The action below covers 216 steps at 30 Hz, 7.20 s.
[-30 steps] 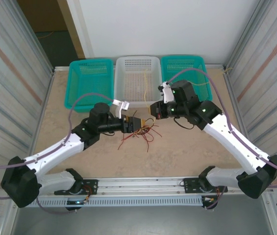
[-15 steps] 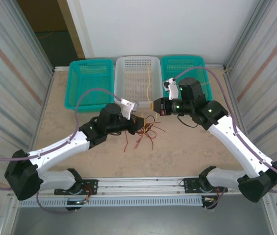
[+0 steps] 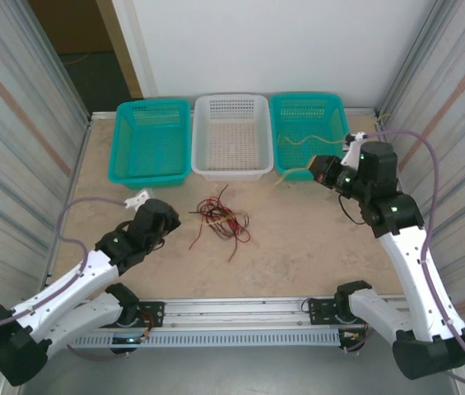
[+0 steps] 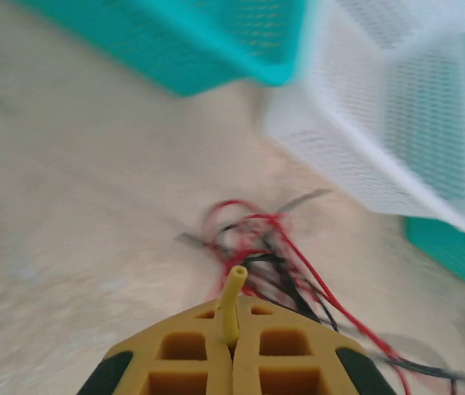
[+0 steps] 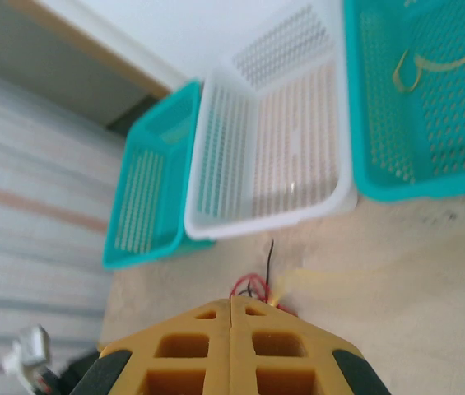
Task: Untangle the cables
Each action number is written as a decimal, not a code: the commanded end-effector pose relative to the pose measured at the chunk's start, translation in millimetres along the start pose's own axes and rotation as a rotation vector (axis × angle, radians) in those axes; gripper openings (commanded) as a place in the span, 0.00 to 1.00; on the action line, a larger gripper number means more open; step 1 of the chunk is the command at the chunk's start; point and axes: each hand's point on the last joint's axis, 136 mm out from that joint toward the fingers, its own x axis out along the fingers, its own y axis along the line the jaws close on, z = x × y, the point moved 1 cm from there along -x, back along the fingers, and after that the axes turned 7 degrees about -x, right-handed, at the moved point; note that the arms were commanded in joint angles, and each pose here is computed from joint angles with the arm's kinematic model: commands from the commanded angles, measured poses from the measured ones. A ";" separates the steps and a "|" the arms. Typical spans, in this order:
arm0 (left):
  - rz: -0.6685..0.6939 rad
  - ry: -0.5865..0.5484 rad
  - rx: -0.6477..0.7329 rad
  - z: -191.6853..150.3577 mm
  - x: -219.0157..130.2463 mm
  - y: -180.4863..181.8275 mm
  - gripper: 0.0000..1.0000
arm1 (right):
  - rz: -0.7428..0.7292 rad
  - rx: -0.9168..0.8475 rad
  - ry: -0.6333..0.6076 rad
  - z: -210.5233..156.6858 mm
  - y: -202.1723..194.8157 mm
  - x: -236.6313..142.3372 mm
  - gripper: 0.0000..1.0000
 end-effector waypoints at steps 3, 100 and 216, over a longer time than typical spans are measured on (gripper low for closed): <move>-0.023 0.072 -0.223 -24.4 13.9 25.4 0.07 | 0.083 -0.017 -0.097 29.2 27.2 -20.1 0.00; -0.124 0.258 0.320 -52.1 -5.4 -61.6 0.49 | -0.546 -0.460 0.230 146.4 -112.2 151.2 0.04; -1.111 0.330 0.581 -86.6 -112.6 -251.0 0.74 | 0.241 -0.394 -0.039 -14.0 160.8 -22.7 0.02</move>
